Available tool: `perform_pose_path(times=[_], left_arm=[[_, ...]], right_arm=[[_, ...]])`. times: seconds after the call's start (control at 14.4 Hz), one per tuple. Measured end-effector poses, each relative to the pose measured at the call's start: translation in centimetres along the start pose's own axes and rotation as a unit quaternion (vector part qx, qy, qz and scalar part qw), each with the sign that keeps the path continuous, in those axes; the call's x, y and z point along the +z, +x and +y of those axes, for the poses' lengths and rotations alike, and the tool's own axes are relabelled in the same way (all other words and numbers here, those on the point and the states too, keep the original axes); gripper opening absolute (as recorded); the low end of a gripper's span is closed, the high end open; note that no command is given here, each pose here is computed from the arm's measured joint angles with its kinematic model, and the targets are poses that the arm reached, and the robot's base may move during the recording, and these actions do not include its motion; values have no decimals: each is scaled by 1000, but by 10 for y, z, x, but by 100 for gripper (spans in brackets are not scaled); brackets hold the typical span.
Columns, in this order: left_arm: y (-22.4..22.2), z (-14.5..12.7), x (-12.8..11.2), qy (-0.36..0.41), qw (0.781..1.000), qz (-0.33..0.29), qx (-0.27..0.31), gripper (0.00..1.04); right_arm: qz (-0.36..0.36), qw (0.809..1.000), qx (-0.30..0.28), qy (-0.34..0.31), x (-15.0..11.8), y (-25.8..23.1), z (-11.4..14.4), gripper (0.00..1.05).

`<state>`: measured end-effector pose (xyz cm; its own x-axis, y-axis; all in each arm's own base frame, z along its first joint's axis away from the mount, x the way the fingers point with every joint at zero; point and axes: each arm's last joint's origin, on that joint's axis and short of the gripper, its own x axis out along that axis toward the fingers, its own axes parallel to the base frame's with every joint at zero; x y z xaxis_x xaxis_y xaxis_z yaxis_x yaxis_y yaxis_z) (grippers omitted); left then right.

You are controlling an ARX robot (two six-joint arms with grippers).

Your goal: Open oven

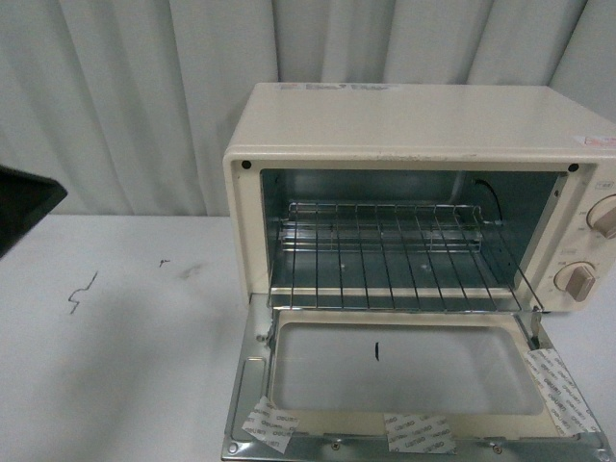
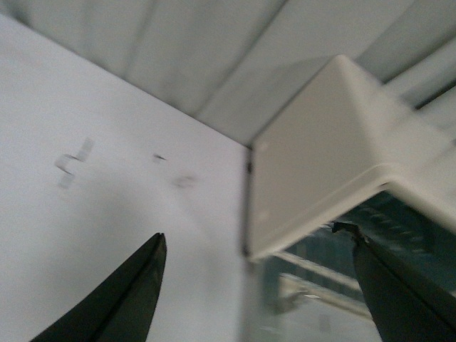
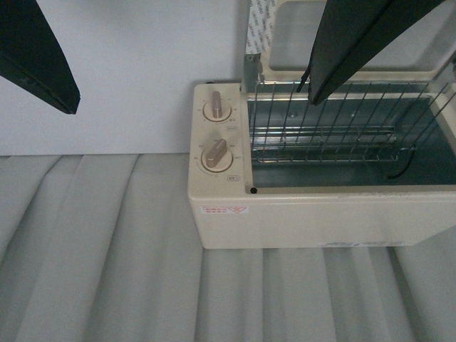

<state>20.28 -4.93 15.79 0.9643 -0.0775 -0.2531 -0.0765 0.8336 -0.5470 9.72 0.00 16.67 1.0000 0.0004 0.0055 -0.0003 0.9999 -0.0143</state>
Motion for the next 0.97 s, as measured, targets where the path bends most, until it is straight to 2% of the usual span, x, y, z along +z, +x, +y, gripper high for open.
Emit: perform_pose_path(times=[0.07, 0.21, 0.42, 0.48, 0.69, 0.97], left_arm=[[-15, 21, -13, 98, 994, -34, 17, 69], [-34, 18, 10, 220, 966, -137, -6, 44], [-49, 31, 7, 275, 954, -116, 5, 6], [-55, 31, 11, 279, 952, -128, 3, 2], [-68, 44, 16, 279, 952, -129, 11, 2], [-81, 41, 16, 280, 950, -136, -1, 2]], right_arm=[[1, 1000, -3, 0, 0, 0, 0, 98], [1, 1000, 0, 0, 0, 0, 0, 98], [1, 1000, 0, 0, 0, 0, 0, 98], [1, 1000, 0, 0, 0, 0, 0, 98], [1, 1000, -1, 0, 0, 0, 0, 98], [1, 1000, -1, 0, 0, 0, 0, 98]])
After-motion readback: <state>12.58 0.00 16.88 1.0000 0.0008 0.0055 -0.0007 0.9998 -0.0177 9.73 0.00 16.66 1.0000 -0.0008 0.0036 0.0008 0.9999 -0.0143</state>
